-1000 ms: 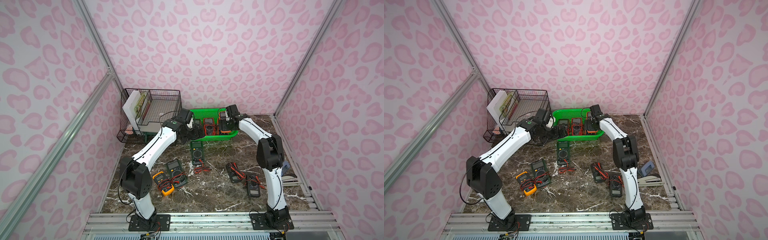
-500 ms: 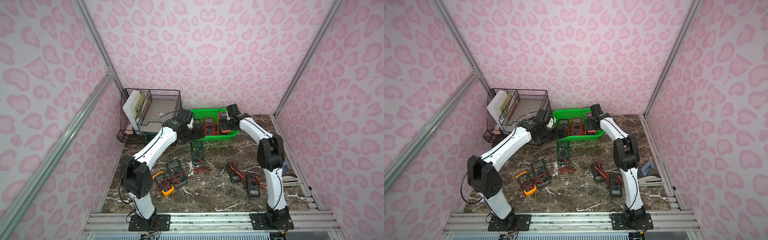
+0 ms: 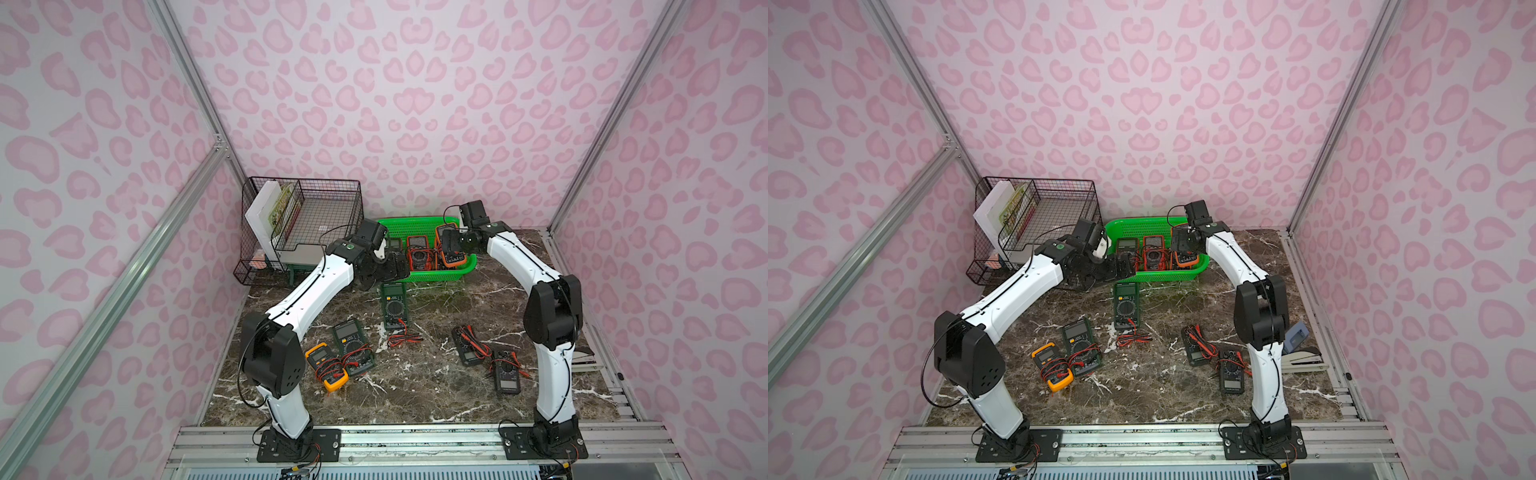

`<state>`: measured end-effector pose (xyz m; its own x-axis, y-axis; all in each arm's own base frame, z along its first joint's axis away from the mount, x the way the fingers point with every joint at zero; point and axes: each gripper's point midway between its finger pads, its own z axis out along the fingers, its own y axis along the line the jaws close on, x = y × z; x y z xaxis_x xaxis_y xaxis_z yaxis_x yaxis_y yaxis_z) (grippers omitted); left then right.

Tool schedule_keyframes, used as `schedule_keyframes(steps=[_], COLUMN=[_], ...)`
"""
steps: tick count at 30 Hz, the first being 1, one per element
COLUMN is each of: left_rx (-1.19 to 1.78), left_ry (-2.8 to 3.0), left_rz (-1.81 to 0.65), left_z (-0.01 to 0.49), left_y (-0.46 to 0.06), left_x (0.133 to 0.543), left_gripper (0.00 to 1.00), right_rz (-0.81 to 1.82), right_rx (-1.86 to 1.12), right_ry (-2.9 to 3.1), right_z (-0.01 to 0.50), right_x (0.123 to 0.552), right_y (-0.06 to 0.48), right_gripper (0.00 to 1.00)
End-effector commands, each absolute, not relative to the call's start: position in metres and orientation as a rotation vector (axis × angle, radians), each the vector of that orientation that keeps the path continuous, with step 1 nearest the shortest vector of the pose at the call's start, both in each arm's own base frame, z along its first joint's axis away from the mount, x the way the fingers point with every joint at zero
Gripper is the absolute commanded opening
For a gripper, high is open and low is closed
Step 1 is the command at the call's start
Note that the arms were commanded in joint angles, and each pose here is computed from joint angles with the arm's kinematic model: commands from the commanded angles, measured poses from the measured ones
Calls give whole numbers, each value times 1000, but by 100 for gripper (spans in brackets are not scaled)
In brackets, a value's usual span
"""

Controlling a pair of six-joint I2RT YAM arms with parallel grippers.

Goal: Put the multimeter into the basket
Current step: Place the multimeter in the basket.

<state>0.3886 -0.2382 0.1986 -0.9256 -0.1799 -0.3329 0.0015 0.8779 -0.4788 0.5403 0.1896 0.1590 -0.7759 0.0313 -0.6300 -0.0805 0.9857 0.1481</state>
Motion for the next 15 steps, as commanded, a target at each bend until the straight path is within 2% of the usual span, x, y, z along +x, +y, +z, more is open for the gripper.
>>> schedule_keyframes(steps=[1,15], left_rx=[-125,-154], left_ry=[2685,2727], left_rz=[-659,-562], left_z=[198,178], left_y=[-233,-213], left_x=[384,363], left_gripper=[99,99], right_rz=[249,316], right_rx=[-36,-52], right_ry=[2420,2370], right_z=[172,200], right_x=[534,484], right_y=[193,201], right_gripper=[99,99])
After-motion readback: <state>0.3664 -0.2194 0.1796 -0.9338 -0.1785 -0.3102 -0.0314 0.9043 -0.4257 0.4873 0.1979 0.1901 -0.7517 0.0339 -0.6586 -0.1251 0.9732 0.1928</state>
